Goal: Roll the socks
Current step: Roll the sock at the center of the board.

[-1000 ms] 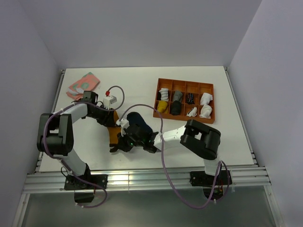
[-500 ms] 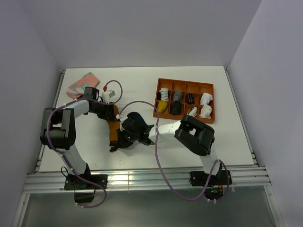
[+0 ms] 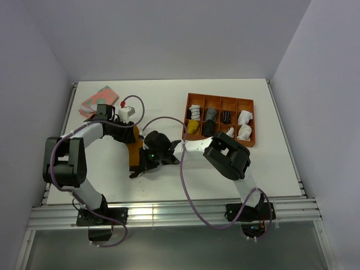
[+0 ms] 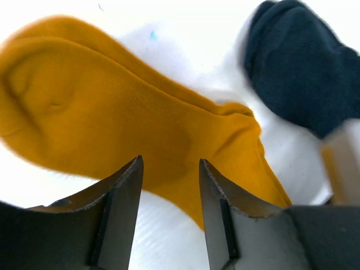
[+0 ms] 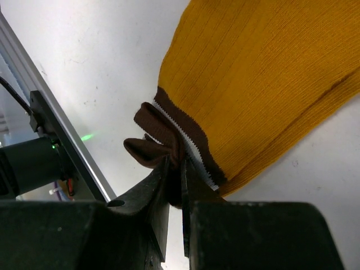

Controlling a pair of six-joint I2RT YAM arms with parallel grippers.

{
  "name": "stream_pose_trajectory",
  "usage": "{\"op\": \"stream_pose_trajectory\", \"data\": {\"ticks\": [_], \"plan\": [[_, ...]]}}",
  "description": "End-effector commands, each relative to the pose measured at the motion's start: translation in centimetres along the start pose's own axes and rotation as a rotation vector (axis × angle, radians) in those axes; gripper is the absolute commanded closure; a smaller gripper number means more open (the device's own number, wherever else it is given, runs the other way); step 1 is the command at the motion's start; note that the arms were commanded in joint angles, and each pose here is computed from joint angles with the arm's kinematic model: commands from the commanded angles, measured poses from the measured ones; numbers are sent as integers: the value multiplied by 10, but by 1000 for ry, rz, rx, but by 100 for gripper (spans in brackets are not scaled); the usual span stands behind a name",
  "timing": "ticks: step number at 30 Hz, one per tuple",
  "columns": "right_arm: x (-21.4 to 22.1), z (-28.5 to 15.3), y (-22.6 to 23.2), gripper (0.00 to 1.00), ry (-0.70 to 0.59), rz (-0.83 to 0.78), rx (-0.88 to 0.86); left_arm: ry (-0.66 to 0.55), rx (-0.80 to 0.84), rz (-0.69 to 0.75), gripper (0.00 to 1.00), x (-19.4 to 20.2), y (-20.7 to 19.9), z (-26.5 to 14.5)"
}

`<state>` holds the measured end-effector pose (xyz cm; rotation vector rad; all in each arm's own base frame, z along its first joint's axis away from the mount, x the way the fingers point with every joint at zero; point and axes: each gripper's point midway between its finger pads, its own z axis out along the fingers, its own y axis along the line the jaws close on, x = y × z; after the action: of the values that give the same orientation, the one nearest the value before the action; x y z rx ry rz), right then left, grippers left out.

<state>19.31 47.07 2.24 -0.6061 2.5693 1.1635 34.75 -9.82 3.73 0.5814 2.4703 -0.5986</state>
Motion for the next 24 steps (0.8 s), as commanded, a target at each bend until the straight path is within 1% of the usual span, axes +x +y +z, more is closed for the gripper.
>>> {"op": "stream_pose_trajectory", "data": {"ticks": [1, 5, 7, 12, 13, 14, 15, 20, 24], "plan": [[12, 3, -12, 100, 75, 48, 31, -109, -46, 135, 49, -26, -5, -30], [19, 3, -17, 100, 108, 67, 36, -135, -46, 212, 46, -23, -16, -49], [21, 4, -19, 100, 120, 69, 42, -147, -18, 261, 46, -19, -26, -54], [26, 2, -23, 100, 129, 78, 45, -118, 33, 347, 45, 1, -42, -65], [26, 1, -23, 100, 127, 82, 48, -121, 36, 400, 43, 6, -44, -69], [27, 1, -24, 100, 129, 84, 51, -122, 40, 420, 42, 9, -47, -71], [26, 1, -25, 100, 129, 84, 52, -115, 46, 427, 41, 17, -49, -71], [28, 0, -26, 100, 142, 92, 56, -117, 89, 499, 36, 31, -61, -76], [31, 2, -29, 100, 156, 113, 58, -101, 112, 576, 30, 46, -67, -79]]}}
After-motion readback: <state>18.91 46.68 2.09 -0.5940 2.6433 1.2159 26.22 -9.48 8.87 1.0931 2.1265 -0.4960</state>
